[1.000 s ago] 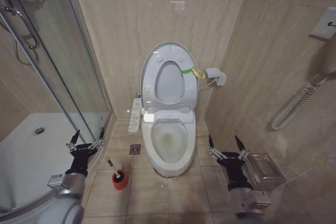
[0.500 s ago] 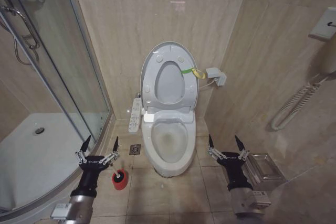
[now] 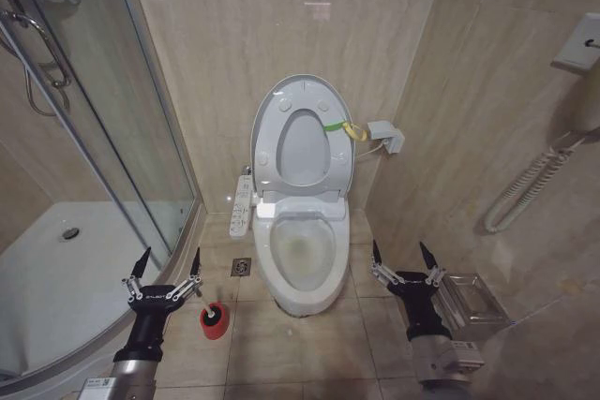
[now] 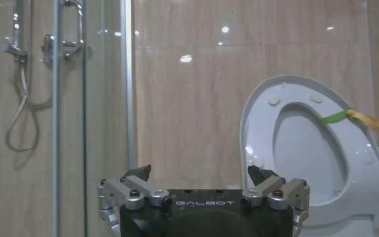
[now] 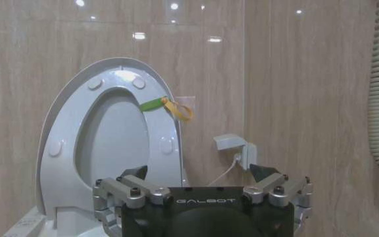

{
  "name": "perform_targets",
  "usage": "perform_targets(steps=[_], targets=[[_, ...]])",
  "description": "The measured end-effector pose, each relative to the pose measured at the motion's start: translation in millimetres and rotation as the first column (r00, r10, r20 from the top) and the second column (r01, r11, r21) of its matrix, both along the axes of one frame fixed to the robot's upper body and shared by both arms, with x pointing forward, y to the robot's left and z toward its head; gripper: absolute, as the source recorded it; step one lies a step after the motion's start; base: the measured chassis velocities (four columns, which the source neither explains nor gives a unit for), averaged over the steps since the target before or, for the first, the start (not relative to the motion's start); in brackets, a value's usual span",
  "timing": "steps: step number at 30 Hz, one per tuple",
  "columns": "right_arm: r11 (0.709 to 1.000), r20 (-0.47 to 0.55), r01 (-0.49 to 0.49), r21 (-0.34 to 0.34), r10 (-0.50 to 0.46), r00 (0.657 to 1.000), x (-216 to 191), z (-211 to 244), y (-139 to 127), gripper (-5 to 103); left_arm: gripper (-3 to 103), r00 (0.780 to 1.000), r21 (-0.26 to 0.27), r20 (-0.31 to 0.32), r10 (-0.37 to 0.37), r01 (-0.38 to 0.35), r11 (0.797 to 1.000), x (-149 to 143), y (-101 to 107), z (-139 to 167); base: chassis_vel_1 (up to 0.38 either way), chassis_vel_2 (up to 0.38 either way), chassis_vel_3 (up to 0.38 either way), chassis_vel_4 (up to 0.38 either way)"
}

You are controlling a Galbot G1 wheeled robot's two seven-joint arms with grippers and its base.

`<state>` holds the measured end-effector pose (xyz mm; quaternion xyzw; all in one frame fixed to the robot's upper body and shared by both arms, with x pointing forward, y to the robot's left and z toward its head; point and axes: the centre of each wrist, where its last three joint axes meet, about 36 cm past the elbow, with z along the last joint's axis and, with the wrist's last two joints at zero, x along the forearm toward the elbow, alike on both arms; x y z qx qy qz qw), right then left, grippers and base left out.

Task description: Open the toilet lid, clean the toilet bowl with a toilet brush, close the toilet lid, and flush.

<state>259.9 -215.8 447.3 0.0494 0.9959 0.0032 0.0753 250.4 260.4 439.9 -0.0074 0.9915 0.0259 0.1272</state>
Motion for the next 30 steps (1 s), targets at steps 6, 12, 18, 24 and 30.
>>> perform_targets(steps=[6, 12, 18, 24, 30], targets=[[1.0, 0.0, 0.0, 0.0, 0.0, 1.0, 0.0, 0.0, 0.0, 100, 99, 0.999, -0.013, -0.003, 0.042, -0.042, 0.999, 2.0, -0.8, -5.9, 0.0, 0.0, 0.0, 0.0], [1.0, 0.0, 0.0, 0.0, 0.0, 1.0, 0.0, 0.0, 0.0, 100, 99, 0.999, -0.027, -0.008, 0.049, -0.049, 0.998, 1.5, -7.8, -9.6, 0.0, 0.0, 0.0, 0.0], [1.0, 0.0, 0.0, 0.0, 0.0, 1.0, 0.0, 0.0, 0.0, 100, 99, 0.999, -0.062, -0.013, 0.033, -0.034, 0.997, 5.1, -31.8, -18.7, 0.0, 0.0, 0.0, 0.0], [1.0, 0.0, 0.0, 0.0, 0.0, 1.0, 0.0, 0.0, 0.0, 100, 100, 1.0, -0.071, -0.018, 0.02, -0.021, 0.997, 8.5, -42.2, -28.0, 0.0, 0.0, 0.0, 0.0], [1.0, 0.0, 0.0, 0.0, 0.0, 1.0, 0.0, 0.0, 0.0, 100, 99, 1.0, -0.061, -0.014, 0.016, -0.017, 0.998, 8.8, -42.0, -26.8, 0.0, 0.0, 0.0, 0.0]])
